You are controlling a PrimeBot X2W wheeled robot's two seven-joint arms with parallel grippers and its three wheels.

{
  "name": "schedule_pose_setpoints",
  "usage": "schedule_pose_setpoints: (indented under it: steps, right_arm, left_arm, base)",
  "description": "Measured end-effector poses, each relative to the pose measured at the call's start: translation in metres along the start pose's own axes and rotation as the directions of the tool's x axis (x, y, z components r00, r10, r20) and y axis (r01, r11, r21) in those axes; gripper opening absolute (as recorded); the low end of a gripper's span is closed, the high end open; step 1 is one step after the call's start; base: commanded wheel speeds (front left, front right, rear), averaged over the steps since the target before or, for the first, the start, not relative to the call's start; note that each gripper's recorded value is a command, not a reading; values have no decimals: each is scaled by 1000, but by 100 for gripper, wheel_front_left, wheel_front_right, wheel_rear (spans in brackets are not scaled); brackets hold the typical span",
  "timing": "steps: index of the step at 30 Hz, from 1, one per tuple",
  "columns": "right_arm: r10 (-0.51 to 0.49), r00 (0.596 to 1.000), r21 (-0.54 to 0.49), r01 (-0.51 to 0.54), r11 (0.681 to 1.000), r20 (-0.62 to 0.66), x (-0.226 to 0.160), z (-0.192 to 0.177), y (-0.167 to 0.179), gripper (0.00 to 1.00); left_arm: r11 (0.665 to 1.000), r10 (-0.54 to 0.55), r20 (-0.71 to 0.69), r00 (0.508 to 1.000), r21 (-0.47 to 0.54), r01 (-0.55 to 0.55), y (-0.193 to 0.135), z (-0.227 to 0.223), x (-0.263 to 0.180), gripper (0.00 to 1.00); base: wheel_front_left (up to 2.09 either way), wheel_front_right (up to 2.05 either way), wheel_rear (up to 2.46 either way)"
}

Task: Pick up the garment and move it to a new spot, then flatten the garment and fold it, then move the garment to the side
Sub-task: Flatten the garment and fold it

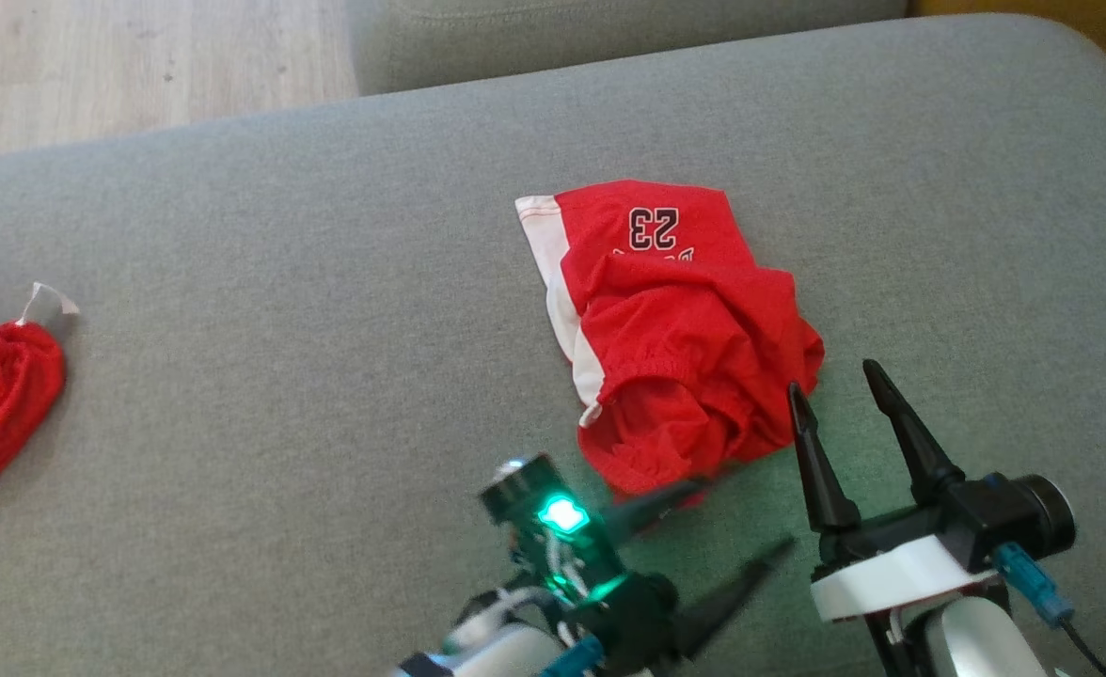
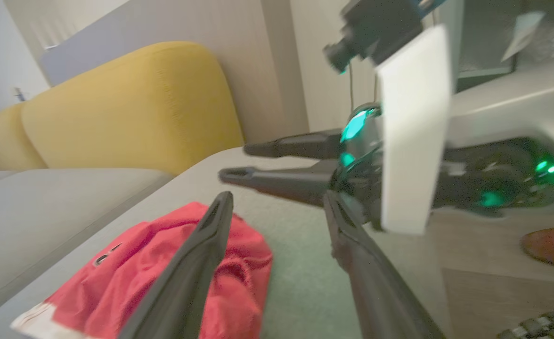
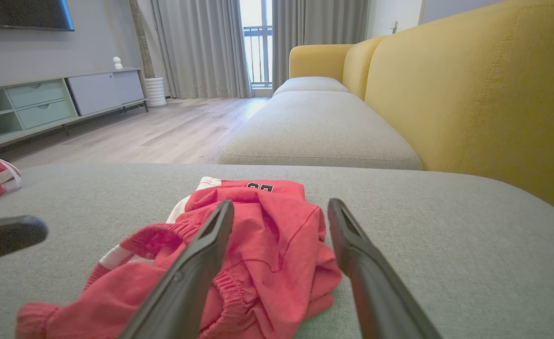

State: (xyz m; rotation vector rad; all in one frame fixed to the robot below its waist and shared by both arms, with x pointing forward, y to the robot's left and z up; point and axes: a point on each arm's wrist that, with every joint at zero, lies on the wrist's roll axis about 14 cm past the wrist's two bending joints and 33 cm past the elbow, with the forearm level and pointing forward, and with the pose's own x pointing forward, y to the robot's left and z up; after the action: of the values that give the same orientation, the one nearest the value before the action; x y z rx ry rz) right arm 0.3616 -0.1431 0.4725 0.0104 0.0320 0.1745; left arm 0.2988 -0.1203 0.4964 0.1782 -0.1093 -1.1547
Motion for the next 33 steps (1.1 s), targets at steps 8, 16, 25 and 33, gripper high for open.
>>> schedule_pose_setpoints:
  steps: [8,16,25,33]
  right_arm:
    - [-11,1000,-4,11,1000,-29,1,-9,-4,100]
    - [-66,997,-9,66,998,-47,0,-14,-22,100]
    - [-95,995,-12,94,995,-33,-6,-8,-30,100]
    - [-86,996,-6,86,996,-17,-6,-4,-27,100]
  left_arm:
    - [976,-199,-180,963,-120,180,-46,-38,-2,100]
    - [993,-117,-327,938,-29,114,-6,-87,10,100]
    - [998,-48,-418,907,7,56,5,-102,7,100]
    - [1000,5,-486,874,19,5,18,-112,-8,98]
  base:
    - [0,0,0]
    - [0,0,0]
    - [0,0,0]
    - [0,0,0]
